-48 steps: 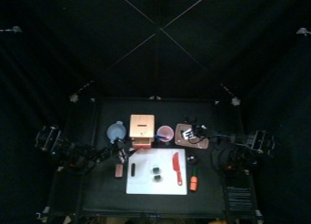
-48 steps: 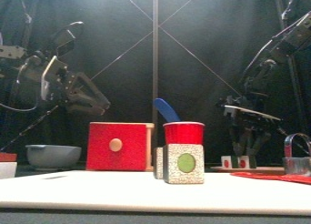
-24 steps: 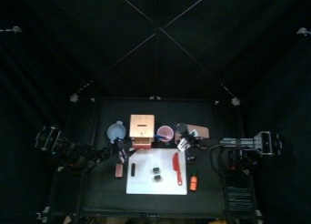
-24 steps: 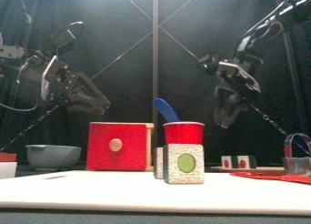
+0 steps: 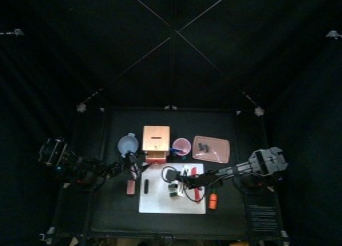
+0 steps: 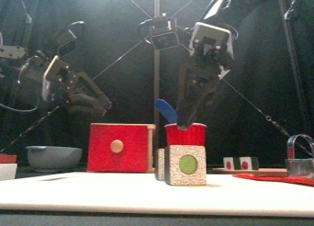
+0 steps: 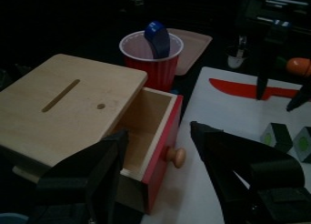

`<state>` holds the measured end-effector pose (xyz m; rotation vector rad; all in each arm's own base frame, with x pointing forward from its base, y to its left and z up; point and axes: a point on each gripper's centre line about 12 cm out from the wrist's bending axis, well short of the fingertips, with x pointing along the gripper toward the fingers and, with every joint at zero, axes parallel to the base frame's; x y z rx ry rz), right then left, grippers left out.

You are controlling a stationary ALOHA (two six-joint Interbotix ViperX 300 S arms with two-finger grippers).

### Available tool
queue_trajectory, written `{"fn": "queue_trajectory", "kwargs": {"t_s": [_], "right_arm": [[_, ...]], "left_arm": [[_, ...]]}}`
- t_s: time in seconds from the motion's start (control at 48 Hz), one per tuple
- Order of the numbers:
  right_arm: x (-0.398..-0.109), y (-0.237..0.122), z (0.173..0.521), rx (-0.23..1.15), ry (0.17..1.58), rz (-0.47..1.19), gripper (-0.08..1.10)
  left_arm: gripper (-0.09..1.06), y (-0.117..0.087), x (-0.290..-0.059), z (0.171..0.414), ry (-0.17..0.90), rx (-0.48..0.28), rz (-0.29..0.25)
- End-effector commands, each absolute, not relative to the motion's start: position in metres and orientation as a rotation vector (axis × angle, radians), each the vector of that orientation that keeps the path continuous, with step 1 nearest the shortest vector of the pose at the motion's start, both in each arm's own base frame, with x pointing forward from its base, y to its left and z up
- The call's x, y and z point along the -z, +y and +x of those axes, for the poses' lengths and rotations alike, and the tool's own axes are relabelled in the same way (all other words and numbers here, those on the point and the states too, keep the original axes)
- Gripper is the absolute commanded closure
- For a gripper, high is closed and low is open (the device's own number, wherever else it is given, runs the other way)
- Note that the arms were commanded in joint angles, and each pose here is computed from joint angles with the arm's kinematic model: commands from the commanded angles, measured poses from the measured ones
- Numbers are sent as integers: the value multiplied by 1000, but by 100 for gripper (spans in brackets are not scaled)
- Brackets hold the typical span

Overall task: Place sushi on board then cut the sushi with the knife then place the pieces on the plate
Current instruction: Place the 4 sushi pieces on the plate

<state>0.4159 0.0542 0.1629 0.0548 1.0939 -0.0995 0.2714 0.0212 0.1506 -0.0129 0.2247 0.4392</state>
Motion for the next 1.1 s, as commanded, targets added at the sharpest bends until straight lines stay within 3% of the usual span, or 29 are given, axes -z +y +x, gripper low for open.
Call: {"fn": "queue_trajectory", "kwargs": {"t_s": [0.021, 0.333, 0.667, 0.917, 1.104], "right_arm": [[-176, 51, 430, 48, 1071, 68, 24], [-161, 46, 445, 13, 1116, 28, 24], [-146, 43, 439, 26, 1168, 53, 26], [-143, 39, 438, 41, 1172, 86, 41], [-160, 17, 417, 115, 1154, 178, 45]], "left_arm": [[5, 21, -157, 276, 200, -446, -25], [5, 23, -154, 273, 212, -460, -31], [5, 24, -153, 272, 218, -471, -38], [5, 26, -151, 270, 224, -485, -48], [5, 26, -151, 270, 225, -489, -50]]}}
